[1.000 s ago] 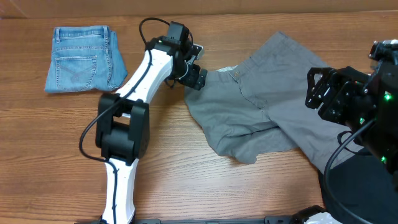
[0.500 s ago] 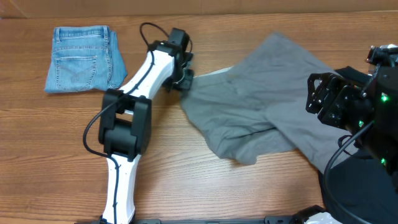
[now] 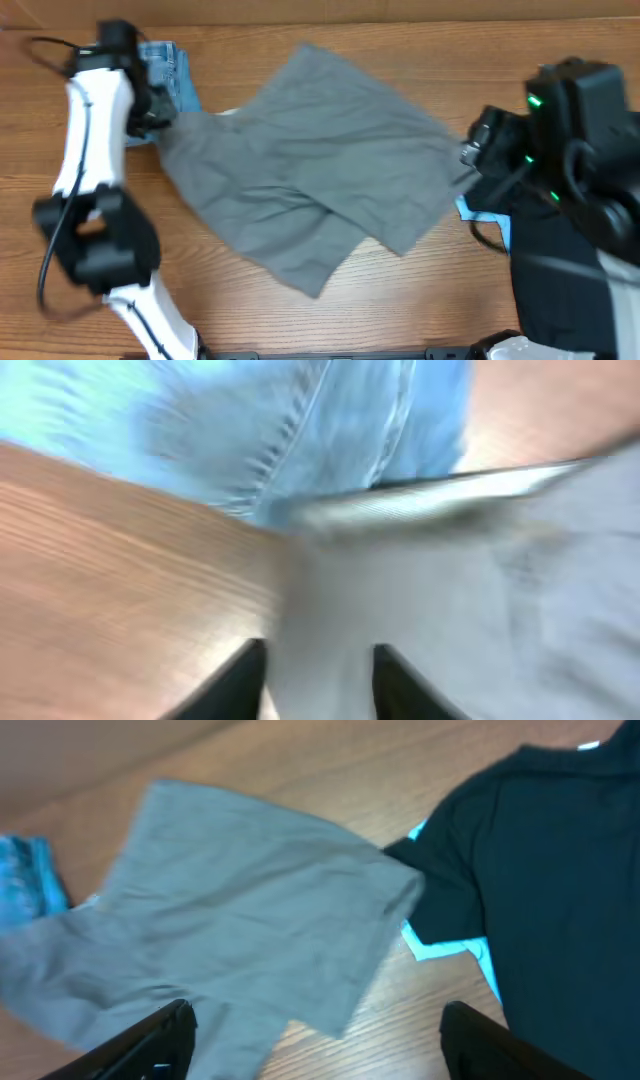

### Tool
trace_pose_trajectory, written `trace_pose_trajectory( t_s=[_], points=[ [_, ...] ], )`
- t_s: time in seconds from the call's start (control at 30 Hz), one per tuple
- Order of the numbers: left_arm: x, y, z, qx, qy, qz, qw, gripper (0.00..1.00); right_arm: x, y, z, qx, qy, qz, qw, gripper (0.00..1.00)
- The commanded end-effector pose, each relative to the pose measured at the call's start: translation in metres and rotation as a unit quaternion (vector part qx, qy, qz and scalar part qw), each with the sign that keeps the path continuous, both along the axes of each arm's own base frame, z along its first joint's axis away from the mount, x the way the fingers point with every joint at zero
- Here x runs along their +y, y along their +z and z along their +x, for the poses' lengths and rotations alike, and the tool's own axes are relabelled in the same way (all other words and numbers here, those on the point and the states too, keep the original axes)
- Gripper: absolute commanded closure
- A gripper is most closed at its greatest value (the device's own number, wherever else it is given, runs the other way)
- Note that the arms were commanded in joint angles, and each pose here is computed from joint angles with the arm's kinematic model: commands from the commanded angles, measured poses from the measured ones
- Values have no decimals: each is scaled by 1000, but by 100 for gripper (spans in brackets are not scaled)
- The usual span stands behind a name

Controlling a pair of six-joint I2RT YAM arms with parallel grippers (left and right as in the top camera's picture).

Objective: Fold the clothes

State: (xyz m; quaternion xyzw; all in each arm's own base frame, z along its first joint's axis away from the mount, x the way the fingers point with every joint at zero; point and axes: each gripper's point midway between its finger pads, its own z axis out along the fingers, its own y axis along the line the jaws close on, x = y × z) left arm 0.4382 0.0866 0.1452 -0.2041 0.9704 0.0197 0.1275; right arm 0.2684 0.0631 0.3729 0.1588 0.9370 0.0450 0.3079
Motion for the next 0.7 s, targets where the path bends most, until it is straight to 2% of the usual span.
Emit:
trace_pose_trajectory(
  t_s=[0.0, 0.1, 0.17, 0.27, 0.4, 0.5, 0.63, 0.67],
  points=[
    [-10, 64, -7, -70, -14, 14, 997, 49, 4, -21, 22, 32, -13, -11, 999, 15],
    [-11, 80, -14, -82, -25, 20, 996, 45, 1, -47, 48, 69, -31, -25, 997, 16],
    [-12, 85, -19, -84, -26, 20, 996, 44, -7, -67, 65, 99, -50, -34, 993, 21],
    [-19, 89, -25, -82, -44, 9, 996, 48, -19, -105, 91, 153, -61, -41, 986, 28],
    [-27, 93, -30, -83, -62, -7, 995, 50, -32, -162, 117, 232, -43, -21, 972, 29],
    [-30, 97, -31, -87, -79, -10, 993, 50, -55, -208, 129, 290, -66, -14, 955, 30],
    [-30, 97, -32, -86, -87, -7, 992, 50, -88, -254, 145, 322, -95, 12, 942, 50],
    [-31, 97, -33, -85, -87, -8, 993, 50, -99, -267, 149, 328, -104, 35, 938, 59]
  ],
)
